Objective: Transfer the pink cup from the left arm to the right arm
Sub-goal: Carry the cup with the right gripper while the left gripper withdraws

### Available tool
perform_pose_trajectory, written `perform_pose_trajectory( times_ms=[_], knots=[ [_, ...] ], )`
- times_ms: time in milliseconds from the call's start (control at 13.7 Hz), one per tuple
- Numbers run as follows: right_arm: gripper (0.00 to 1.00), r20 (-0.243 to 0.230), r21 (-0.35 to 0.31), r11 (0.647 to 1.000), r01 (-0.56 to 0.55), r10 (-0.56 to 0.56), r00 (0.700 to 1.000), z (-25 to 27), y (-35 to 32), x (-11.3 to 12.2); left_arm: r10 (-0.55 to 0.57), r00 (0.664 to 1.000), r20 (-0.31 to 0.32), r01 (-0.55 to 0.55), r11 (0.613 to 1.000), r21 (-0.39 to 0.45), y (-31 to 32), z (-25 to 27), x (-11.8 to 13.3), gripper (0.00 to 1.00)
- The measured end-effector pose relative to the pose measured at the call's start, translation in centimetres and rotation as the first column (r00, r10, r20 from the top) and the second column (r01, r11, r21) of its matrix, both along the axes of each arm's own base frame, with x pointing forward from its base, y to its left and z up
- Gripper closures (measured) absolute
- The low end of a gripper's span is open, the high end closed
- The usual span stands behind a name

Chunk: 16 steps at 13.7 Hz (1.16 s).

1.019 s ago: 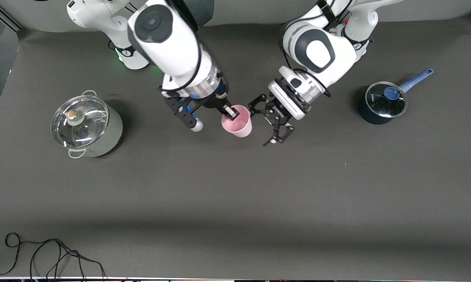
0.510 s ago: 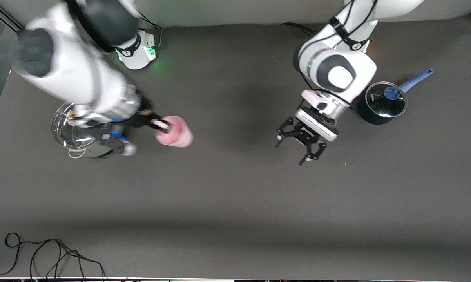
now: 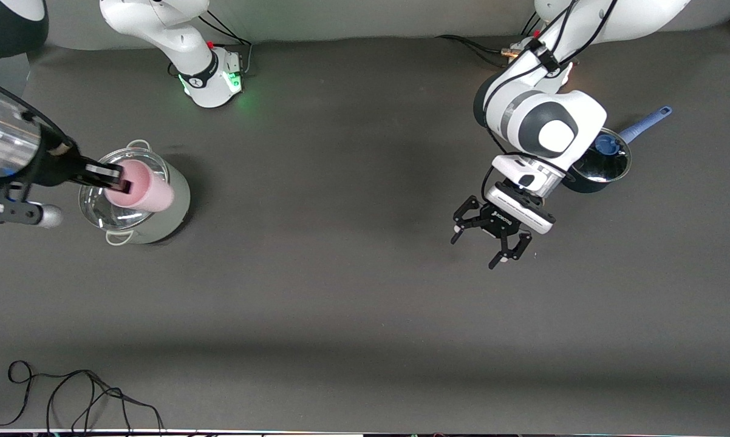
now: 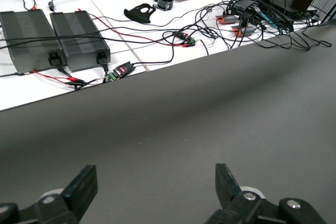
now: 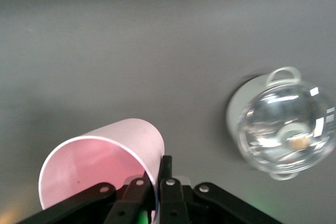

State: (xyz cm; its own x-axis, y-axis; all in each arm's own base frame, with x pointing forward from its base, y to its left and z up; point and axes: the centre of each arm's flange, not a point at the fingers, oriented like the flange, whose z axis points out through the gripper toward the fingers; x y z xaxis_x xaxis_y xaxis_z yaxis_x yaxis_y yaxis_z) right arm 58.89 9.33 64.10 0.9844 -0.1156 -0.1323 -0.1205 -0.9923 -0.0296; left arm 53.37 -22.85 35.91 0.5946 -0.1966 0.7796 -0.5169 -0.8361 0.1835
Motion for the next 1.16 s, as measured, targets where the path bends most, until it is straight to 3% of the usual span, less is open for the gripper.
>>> perform_pose_trajectory(
  times_ms=[146,291,510,728,1019,1165],
  knots=[
    [0.96,0.01,-0.021,0.998,-0.052,0.052,0.999,0.0,-1.1,-0.7,0.013,1.0,-0.011,-0.013,1.0,-0.008,-0.1,0.1,-0.1,0.0],
    [0.96,0.069,-0.011,0.997,-0.083,0.083,0.994,-1.3,-3.6,-0.7,0.025,1.0,-0.017,-0.025,1.0,-0.011,-0.1,0.3,-0.1,0.0],
    [0.96,0.137,0.008,0.997,-0.079,0.077,0.988,-6.9,-8.2,-1.3,0.045,0.999,-0.025,-0.045,0.999,-0.029,0.0,0.6,0.2,0.0],
    [0.96,0.195,0.014,0.997,-0.073,0.068,0.978,-13.7,-8.6,-2.2,0.097,0.995,-0.036,-0.099,0.993,-0.064,1.1,1.3,1.1,0.0],
    [0.96,0.289,-0.001,0.998,-0.061,0.058,0.956,-22.3,-8.4,-3.7,0.239,0.965,-0.106,-0.256,0.947,-0.195,2.9,3.5,3.7,0.0],
    [0.96,0.302,0.015,0.999,-0.033,0.027,0.953,-25.6,-8.5,-4.4,0.29,0.944,-0.156,-0.322,0.91,-0.26,3.0,4.4,4.5,0.0]
  ],
)
